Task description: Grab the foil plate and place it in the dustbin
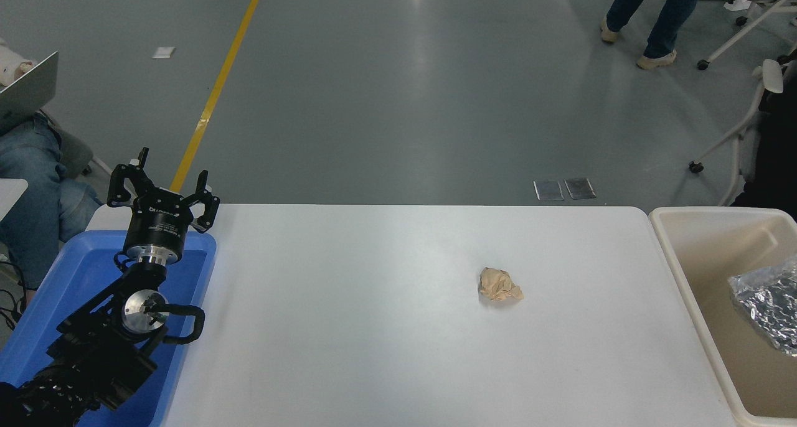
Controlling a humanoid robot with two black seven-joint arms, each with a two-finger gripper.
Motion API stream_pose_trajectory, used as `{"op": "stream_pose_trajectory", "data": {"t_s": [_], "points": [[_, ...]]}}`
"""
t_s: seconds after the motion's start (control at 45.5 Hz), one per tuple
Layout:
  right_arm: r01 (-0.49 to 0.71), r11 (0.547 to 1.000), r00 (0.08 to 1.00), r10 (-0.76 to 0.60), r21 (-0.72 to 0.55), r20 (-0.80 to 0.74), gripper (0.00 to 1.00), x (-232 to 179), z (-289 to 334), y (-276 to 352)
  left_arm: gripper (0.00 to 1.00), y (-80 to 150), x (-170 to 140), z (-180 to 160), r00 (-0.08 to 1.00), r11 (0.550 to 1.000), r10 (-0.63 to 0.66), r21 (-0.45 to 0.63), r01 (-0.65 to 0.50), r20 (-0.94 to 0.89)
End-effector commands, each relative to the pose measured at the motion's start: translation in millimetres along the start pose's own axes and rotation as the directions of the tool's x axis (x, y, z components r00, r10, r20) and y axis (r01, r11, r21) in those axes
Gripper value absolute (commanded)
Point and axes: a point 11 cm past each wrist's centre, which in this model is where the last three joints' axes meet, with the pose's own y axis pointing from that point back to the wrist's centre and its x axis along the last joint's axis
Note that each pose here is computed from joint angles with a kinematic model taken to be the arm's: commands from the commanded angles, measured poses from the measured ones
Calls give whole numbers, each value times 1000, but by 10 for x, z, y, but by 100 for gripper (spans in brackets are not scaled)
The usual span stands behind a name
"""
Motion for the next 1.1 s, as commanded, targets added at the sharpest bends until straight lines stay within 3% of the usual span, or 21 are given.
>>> {"op": "stream_pose_trajectory", "data": {"t_s": [0.0,0.242,0.396,0.505,0.747,1.077], "points": [[-69,998,998,69,8,4,100,-5,-52,-28,99,3,-1,-8,1000,1000,0,1,0,-1],[-138,984,990,136,114,23,100,325,-621,190,99,-4,-4,2,1000,1000,-1,0,1,0],[-184,949,982,191,256,-1,100,684,-1432,636,99,-4,-4,2,1000,1000,-1,0,1,0],[-140,930,982,174,341,-72,100,701,-1989,999,99,-4,-5,2,1000,1000,-2,0,2,-1],[38,891,953,104,452,-286,100,107,-2950,1563,99,-4,-5,2,1000,1000,-2,0,2,-1],[311,861,775,15,402,-632,100,-814,-3544,2164,99,4,6,1,1000,1000,1,0,-1,1]]}}
